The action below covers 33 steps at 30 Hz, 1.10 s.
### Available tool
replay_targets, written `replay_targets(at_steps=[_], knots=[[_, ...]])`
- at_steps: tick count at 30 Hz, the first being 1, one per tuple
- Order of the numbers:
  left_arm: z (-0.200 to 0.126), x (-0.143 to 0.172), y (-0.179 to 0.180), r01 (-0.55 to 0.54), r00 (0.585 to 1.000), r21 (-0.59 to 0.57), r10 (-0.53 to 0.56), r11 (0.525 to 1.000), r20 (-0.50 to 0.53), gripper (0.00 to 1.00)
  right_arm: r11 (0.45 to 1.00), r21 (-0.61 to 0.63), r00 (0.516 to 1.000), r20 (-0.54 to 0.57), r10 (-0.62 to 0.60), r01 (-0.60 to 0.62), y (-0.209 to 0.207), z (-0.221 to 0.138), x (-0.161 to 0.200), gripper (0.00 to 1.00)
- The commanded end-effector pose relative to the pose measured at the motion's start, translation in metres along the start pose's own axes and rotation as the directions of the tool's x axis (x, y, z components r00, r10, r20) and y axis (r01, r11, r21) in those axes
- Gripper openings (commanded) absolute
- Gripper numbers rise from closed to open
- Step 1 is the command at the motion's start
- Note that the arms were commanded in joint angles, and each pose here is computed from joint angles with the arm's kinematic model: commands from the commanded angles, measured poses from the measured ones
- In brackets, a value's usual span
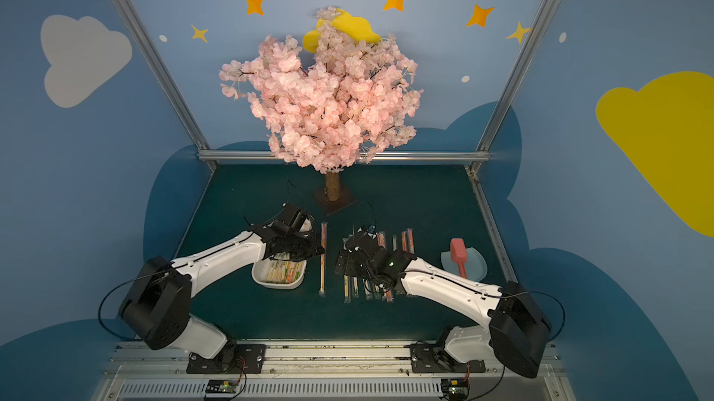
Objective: Take the paired disposable chopsticks out of the storage box
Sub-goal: Place the paired disposable chopsticks at the center of the board.
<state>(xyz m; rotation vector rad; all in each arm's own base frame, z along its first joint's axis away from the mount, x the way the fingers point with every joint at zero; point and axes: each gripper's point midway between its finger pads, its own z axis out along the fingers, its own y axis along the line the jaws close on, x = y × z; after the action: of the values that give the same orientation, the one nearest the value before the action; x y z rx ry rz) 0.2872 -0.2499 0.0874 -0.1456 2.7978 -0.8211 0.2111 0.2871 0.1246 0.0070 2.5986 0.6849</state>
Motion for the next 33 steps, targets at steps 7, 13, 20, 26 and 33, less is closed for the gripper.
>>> replay_targets(at_steps=[7,13,20,26,33], knots=[[0.035,0.013,0.003,-0.002,0.999,-0.007,0.002,1.000,-0.051,0.03,0.997,0.072,1.000,-0.030,-0.007,0.009,-0.008,0.004,0.006,0.95],[0.050,0.022,0.006,0.023,0.996,0.008,-0.022,1.000,-0.081,0.04,0.997,0.069,1.000,-0.028,-0.012,0.014,-0.006,0.003,0.006,0.95],[0.059,0.020,-0.001,0.009,0.994,0.027,-0.006,1.000,-0.107,0.17,0.998,0.067,0.999,-0.038,-0.017,0.020,-0.004,0.005,0.009,0.95],[0.046,0.015,-0.005,-0.015,0.996,0.006,0.016,1.000,-0.083,0.26,0.998,0.058,0.999,-0.031,-0.028,0.030,-0.001,0.004,0.008,0.95],[0.007,-0.004,-0.006,-0.069,0.997,-0.050,0.070,0.996,0.025,0.36,0.998,0.047,0.998,-0.030,-0.046,0.048,0.004,0.004,0.007,0.95]])
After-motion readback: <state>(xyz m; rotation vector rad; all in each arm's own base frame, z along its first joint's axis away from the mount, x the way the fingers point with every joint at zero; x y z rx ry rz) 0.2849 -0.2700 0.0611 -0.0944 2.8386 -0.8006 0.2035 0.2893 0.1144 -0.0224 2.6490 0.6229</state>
